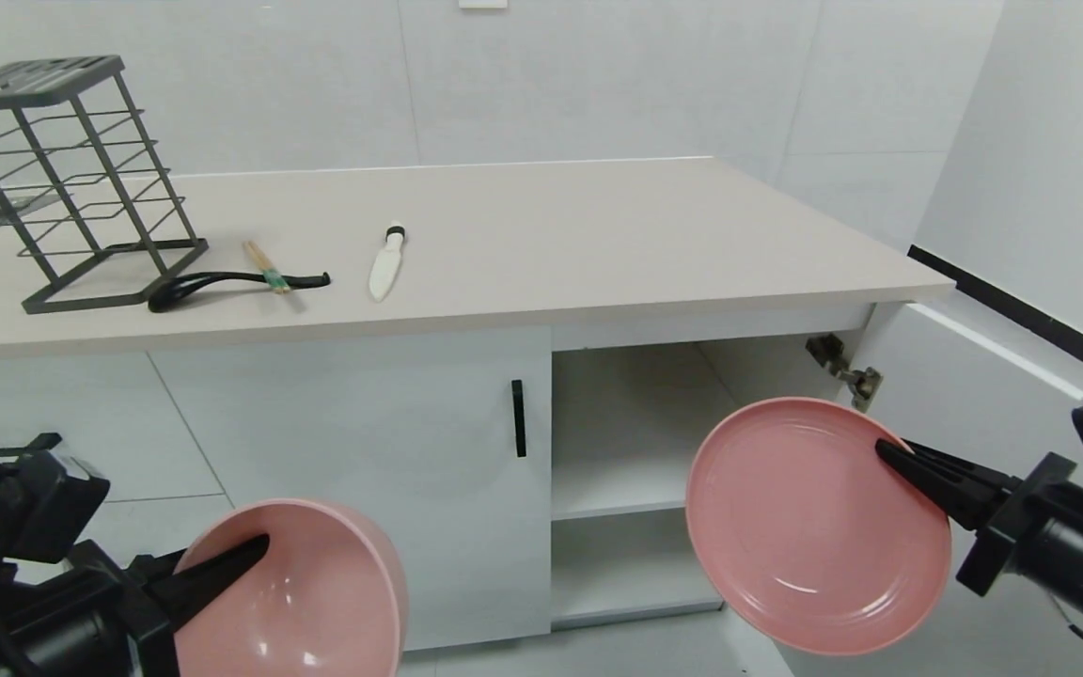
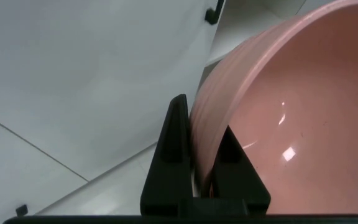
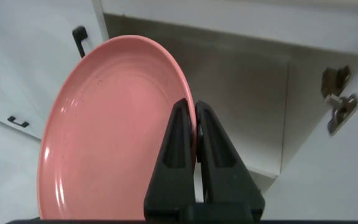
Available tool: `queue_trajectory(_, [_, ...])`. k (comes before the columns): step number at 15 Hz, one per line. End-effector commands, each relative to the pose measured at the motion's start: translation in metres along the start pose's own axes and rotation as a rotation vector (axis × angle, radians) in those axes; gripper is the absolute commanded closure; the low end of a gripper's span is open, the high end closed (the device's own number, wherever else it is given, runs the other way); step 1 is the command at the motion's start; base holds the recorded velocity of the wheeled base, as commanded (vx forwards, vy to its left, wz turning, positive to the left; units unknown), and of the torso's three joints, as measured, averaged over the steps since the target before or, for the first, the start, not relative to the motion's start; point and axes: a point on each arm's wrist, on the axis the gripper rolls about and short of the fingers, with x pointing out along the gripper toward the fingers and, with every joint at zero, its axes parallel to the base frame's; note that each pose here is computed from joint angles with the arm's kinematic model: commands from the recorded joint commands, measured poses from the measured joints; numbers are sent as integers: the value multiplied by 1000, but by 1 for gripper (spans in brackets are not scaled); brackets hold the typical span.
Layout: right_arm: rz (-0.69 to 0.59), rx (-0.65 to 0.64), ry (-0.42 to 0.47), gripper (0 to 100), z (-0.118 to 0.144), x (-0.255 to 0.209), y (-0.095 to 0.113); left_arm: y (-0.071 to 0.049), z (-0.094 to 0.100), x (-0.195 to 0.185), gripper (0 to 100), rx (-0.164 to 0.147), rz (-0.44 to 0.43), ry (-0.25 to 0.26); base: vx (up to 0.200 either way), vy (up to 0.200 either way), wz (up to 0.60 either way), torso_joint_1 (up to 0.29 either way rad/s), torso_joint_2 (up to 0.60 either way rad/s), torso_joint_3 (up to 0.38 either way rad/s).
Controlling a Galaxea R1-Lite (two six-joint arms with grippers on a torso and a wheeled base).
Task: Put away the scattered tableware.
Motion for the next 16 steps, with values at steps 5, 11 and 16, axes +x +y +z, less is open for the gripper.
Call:
queue_trajectory(5, [-1, 2, 8, 100, -1, 0, 0, 2, -8, 8, 100, -7, -2, 63, 0, 0, 0, -153, 441, 282])
queue_trajectory(11, [0, 4, 8, 100, -1, 0, 0, 1, -9, 4, 100, 42, -3, 47, 0, 0, 0, -23, 75, 41])
queue_trajectory(16, [2, 7, 22, 100, -3, 0, 0, -1, -13, 1, 100, 91, -10, 45, 0, -40, 0, 0, 0, 0])
